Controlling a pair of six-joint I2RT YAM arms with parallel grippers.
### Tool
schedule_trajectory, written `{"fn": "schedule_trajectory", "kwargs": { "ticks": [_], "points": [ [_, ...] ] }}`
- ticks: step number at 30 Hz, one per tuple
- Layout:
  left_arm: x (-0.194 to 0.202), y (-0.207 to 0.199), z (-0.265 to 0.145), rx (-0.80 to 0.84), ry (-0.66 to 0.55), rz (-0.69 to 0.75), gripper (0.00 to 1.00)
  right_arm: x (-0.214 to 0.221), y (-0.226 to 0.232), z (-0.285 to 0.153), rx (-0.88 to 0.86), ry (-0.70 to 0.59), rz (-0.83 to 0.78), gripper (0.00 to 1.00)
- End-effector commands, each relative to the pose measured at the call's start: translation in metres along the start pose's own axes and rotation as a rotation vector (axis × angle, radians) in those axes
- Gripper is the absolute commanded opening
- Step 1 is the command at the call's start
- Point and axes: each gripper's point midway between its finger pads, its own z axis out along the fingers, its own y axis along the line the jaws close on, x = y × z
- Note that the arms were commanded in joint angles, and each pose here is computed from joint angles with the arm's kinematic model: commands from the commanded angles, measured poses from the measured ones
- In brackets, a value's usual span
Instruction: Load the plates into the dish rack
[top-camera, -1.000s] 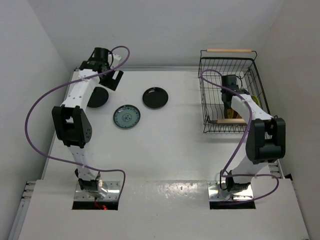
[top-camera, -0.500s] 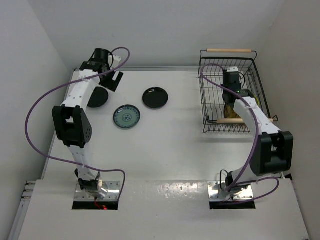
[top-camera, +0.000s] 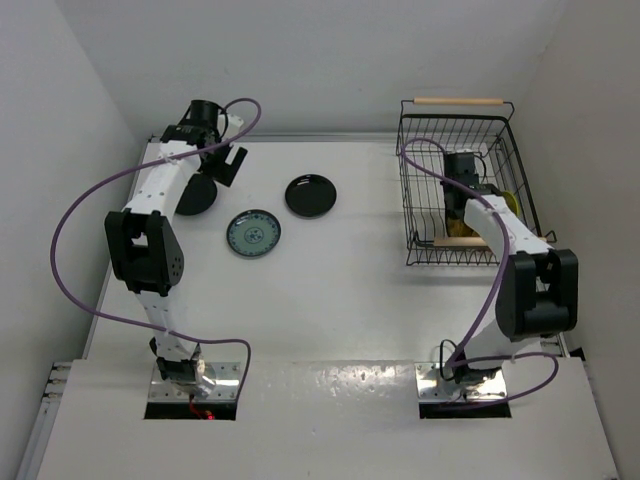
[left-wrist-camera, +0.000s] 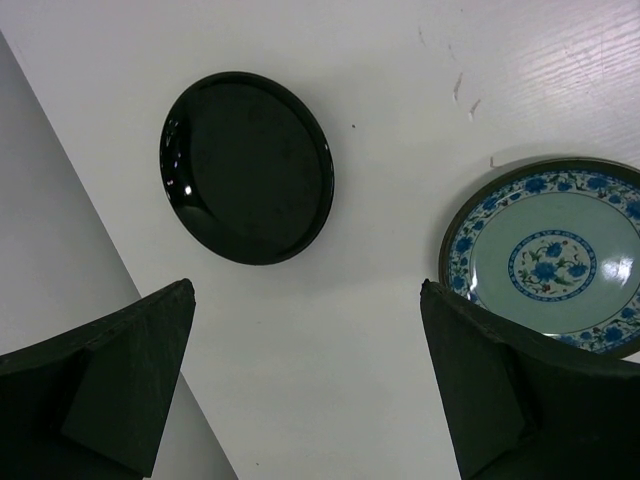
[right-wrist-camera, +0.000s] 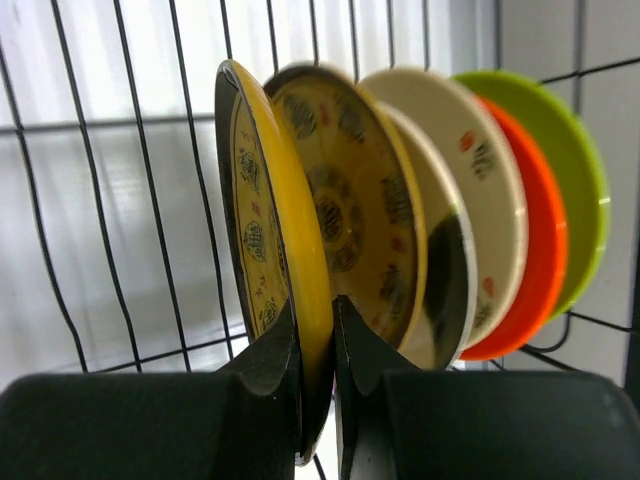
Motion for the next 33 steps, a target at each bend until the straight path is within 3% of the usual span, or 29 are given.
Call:
{"fn": "schedule_trajectory", "kwargs": {
  "ticks": [1,6,13,15,20,21,23,26,30,33],
  "points": [
    [-0.01,0.011,-0.023,-0.034,-0.054,-0.008,1.0,0.001,0.003,0.008,0.004,-0.002,0.036,0.0],
    [-0.01,0.011,-0.023,-0.034,-0.054,-0.008,1.0,0.009,0.01,0.015,-0.015,0.03,0.034,0.01],
    [-0.007,0.009,-0.021,-0.031,-0.046,-0.007,1.0,-0.008,0.0,0.009,0.02,0.009,0.041,0.45],
    [-0.007,0.009,-0.021,-0.031,-0.046,-0.007,1.0,-0.016,-0.006,0.005,0.035,-0.007,0.038,0.52],
    [-0.003,0.008,-0.019,-0.027,-0.036,-0.006,1.0,-0.039,-0.018,-0.009,0.059,-0.057,0.029,0.57],
    [-0.003,0.008,-0.019,-0.027,-0.036,0.004,1.0,-0.053,-0.023,-0.017,0.062,-0.087,0.048,0.64],
    [0.0,0.008,-0.017,-0.032,-0.024,0.005,1.0,-0.072,-0.024,-0.033,0.052,-0.136,0.043,0.68],
    [-0.002,0.009,-0.017,-0.036,-0.032,0.003,1.0,-0.097,0.0,-0.057,-0.016,-0.224,0.008,0.75],
    [0.005,0.009,-0.006,-0.036,-0.02,-0.013,1.0,-0.125,0.089,-0.085,-0.324,-0.307,0.017,0.82],
    [0.011,0.026,0.002,-0.072,-0.036,-0.106,1.0,-0.119,0.165,-0.081,-0.581,-0.222,0.103,0.82]
  ]
}}
